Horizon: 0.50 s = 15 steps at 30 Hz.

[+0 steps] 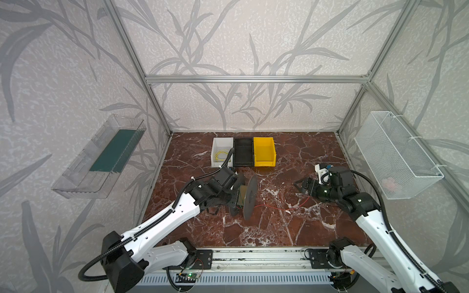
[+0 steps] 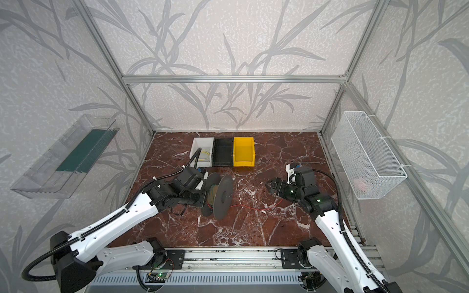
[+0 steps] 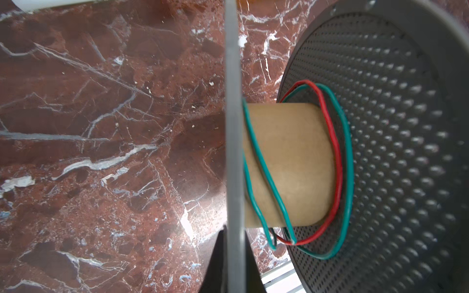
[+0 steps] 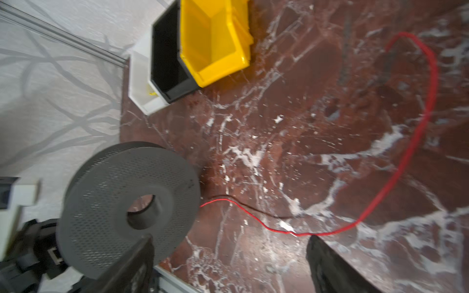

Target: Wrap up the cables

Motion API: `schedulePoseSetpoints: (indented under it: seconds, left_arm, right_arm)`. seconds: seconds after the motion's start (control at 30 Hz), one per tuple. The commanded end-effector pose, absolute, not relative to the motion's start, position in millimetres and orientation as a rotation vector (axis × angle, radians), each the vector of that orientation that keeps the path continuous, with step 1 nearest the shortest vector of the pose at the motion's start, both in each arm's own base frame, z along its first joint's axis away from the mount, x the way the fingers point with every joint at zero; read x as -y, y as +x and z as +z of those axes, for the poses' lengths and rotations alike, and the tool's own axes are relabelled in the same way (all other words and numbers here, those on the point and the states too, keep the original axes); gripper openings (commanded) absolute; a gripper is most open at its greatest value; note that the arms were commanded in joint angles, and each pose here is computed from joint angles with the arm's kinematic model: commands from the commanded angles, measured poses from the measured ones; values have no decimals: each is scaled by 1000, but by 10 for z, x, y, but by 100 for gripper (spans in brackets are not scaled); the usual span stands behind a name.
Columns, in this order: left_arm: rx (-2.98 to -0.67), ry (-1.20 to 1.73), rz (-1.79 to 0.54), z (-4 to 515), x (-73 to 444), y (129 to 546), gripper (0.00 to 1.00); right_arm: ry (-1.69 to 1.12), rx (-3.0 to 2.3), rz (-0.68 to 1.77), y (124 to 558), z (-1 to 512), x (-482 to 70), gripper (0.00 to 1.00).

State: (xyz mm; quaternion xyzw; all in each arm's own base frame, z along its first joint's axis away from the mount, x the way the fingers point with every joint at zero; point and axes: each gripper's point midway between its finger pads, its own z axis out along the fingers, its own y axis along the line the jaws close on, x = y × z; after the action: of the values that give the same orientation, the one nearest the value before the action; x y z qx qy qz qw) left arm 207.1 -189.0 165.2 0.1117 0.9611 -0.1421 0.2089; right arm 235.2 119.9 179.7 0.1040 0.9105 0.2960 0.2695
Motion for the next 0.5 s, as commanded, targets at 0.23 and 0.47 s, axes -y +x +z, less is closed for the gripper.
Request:
schedulePoseSetpoints:
  seconds: [0.23,0.47]
  left_arm:
    - [-2654,299,-477,1681,1974,2024,0]
    - [-2670,308,-485,1639,1977,1986,0]
  right_arm:
    - [383,-2559,469,2211,1211,-624,94]
    - [235,-2439,756,2679,1325,-970,92]
